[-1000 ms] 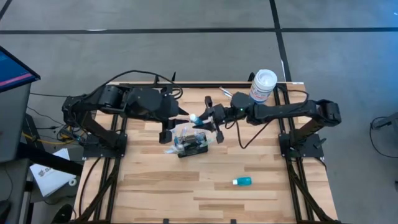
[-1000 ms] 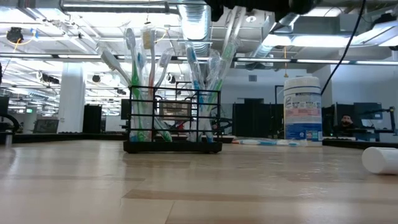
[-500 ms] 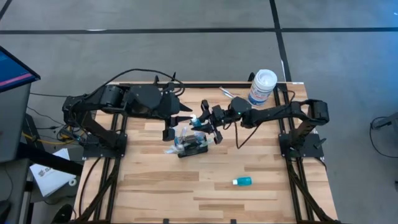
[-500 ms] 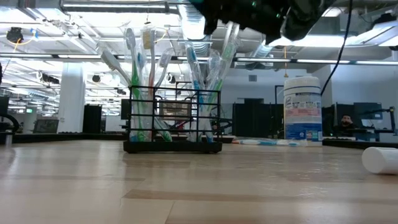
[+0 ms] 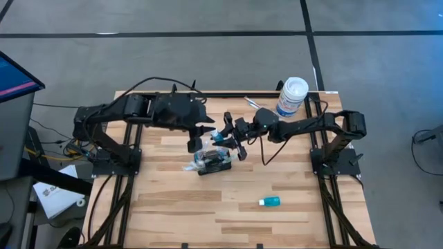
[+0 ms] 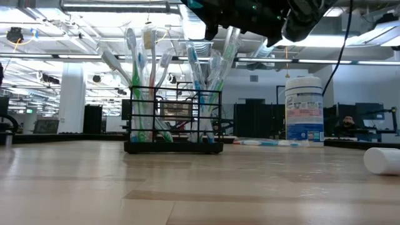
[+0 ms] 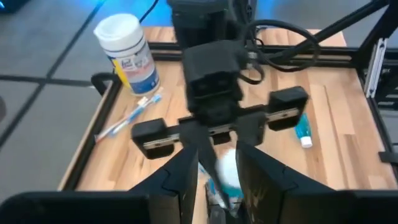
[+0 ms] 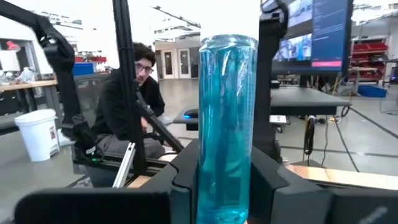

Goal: Pick & Place toothbrushing station
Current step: Put the blue mouthwash into the wire organizer

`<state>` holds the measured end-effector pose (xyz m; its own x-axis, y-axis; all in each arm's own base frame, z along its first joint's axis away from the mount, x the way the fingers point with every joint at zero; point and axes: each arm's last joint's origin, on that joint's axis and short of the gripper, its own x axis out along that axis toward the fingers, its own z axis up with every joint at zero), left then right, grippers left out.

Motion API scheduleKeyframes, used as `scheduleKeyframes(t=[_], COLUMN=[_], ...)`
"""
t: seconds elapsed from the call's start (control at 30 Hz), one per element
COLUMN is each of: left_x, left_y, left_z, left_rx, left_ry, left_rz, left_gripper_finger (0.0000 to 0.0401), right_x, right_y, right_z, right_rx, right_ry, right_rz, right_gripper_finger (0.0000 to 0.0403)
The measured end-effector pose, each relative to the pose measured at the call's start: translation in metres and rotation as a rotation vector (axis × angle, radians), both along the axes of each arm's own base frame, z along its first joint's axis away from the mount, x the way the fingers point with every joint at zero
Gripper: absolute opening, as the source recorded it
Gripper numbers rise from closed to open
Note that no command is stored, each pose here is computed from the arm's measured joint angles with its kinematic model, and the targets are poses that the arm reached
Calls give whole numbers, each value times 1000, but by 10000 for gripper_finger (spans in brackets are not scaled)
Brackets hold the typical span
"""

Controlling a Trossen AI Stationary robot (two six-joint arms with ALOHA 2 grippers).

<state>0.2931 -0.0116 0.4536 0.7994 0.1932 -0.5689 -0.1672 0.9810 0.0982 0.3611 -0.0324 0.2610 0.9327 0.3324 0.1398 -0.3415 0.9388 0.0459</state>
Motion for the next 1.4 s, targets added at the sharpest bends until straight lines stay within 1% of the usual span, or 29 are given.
scheduleKeyframes(t=[0.2, 0.3, 0.4, 0.67, 0.8, 1.0, 1.1, 1.2, 1.3, 1.4], left_x=[1, 5, 9, 20, 20, 18, 19, 17, 15, 15], left_y=[6, 6, 5, 4, 3, 3, 2, 2, 2, 2], left_z=[-2, -8, -12, -28, -30, -34, -37, -39, -42, -42], left_rx=[-65, -92, -111, -161, -204, -214, -237, -239, -238, -232], left_ry=[18, 53, 71, 167, 185, 229, 248, 276, 319, 314], left_rz=[-44, -35, -51, -67, -78, -71, -73, -71, -65, -61], left_gripper_finger=[102, 102, 102, 102, 102, 102, 103, 114, 134, 156], right_x=[1, 1, 2, 2, 3, 4, 4, 4, 4, 4], right_y=[0, 0, 2, 6, 6, 5, 5, 5, 5, 5], right_z=[-3, -6, -7, -12, -15, -18, -18, -18, -15, -14], right_rx=[2, 7, 8, -3, -2, 0, 2, 3, 1, 1], right_ry=[29, 60, 74, 120, 132, 139, 147, 146, 121, 116], right_rz=[-14, -26, -36, -27, -28, -29, -27, -27, -27, -29], right_gripper_finger=[70, 70, 70, 70, 70, 70, 68, 67, 67, 67])
